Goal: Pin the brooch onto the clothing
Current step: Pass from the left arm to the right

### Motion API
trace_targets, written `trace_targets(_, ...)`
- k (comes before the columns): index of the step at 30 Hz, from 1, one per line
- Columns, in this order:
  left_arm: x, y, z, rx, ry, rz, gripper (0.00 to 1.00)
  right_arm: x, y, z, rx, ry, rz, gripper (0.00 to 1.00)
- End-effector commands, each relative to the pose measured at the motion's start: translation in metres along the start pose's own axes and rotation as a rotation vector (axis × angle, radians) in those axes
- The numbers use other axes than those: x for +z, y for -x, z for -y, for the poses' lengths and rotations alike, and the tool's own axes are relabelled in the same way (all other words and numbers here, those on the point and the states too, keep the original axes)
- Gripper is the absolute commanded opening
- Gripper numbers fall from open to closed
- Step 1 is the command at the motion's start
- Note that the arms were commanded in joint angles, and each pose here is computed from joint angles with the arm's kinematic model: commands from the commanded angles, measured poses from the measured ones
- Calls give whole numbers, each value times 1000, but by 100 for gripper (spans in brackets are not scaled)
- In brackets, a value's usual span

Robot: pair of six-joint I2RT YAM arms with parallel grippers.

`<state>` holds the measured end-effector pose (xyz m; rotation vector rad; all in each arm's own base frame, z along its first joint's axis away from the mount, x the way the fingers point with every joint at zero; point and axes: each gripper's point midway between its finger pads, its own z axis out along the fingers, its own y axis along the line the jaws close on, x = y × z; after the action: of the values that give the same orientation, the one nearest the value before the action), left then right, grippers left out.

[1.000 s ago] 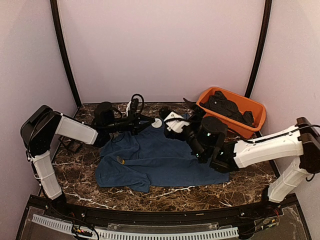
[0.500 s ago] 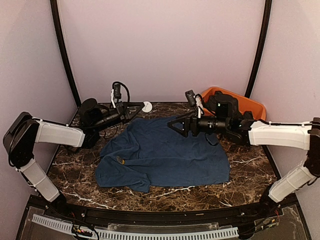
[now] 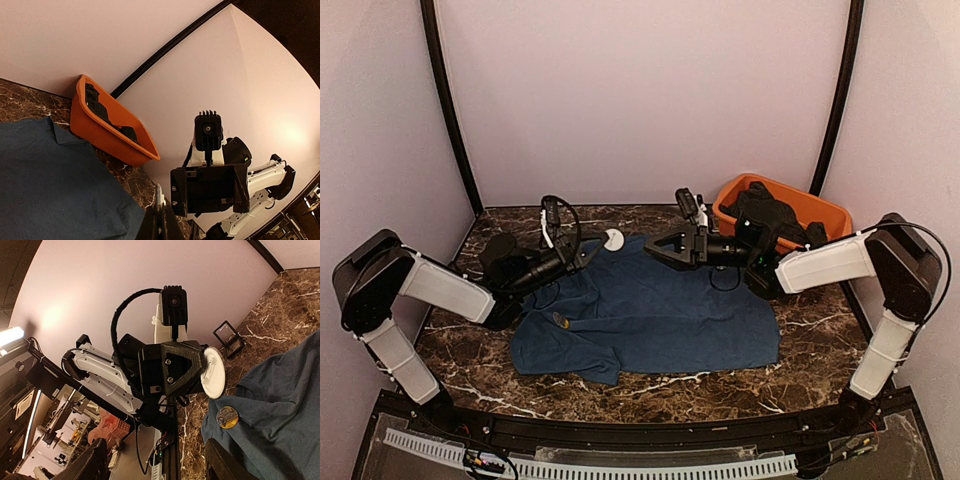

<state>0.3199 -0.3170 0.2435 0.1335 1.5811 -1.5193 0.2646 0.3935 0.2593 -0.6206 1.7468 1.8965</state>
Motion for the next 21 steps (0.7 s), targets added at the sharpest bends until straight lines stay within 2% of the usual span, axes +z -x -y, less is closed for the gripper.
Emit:
trace_targets(1, -11, 32, 65, 110, -228, 179, 1, 4, 9, -9, -37, 75, 3, 63)
trace_targets(4, -10, 32, 75, 118, -246, 181, 1, 7, 11, 4, -65, 18, 12, 63)
trace_targets(21, -5, 33, 100, 118, -308, 200, 1, 14, 12, 20, -64, 27, 28, 56)
